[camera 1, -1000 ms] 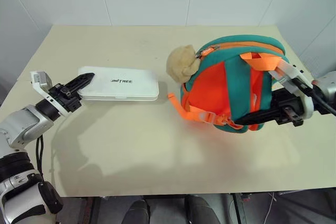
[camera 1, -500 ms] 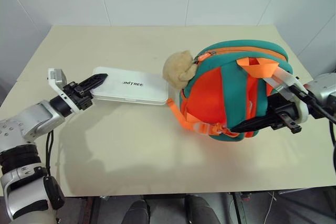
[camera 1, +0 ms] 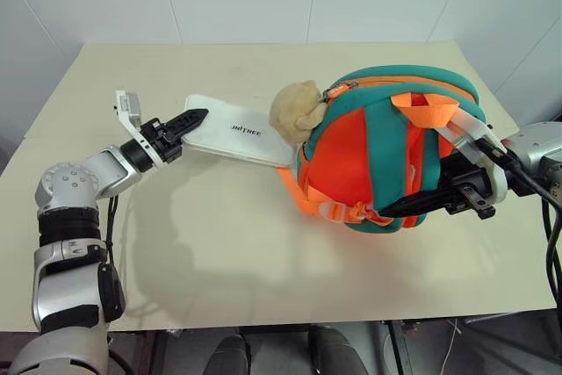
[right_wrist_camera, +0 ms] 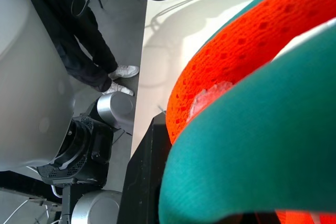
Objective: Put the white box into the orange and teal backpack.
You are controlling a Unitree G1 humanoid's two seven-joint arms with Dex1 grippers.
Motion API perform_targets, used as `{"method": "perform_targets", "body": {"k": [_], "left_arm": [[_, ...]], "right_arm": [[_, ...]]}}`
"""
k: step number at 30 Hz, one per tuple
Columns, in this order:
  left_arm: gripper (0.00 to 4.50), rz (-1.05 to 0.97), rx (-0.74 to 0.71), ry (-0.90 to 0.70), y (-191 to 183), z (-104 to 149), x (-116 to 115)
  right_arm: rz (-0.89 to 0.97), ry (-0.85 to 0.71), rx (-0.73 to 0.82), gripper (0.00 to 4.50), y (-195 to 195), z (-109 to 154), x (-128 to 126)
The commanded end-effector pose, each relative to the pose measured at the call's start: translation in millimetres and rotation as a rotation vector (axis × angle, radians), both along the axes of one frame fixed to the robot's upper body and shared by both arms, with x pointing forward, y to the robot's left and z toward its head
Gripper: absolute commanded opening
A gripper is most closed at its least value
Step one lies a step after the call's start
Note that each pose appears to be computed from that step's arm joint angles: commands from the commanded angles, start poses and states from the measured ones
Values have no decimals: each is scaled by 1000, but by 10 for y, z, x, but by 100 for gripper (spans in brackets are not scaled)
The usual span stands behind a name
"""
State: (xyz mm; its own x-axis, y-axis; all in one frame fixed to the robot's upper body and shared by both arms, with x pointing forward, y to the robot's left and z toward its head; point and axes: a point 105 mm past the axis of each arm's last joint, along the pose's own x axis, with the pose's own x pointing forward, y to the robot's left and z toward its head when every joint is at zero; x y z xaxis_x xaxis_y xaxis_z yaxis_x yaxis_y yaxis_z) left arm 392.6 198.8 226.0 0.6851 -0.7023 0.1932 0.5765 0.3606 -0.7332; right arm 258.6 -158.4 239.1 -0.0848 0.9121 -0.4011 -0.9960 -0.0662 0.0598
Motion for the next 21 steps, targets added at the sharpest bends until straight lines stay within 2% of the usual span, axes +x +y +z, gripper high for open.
{"method": "perform_targets", "body": {"k": [1, 4, 8, 11, 21], "left_arm": [[138, -49, 8, -124, -148, 279, 61], [138, -112, 10, -160, -289, 408, 46], [138, -208, 7, -232, -463, 631, -93], [138, -250, 28, -269, -537, 707, -199], [138, -240, 123, -405, -509, 964, -462]], "right_arm": [[69, -33, 21, 65, 13, 116, -55], [63, -44, 24, 65, 20, 121, -24], [60, -51, 31, 65, 31, 118, -4], [55, -52, 37, 65, 39, 109, 10], [49, -61, 51, 65, 73, 100, 58]]}}
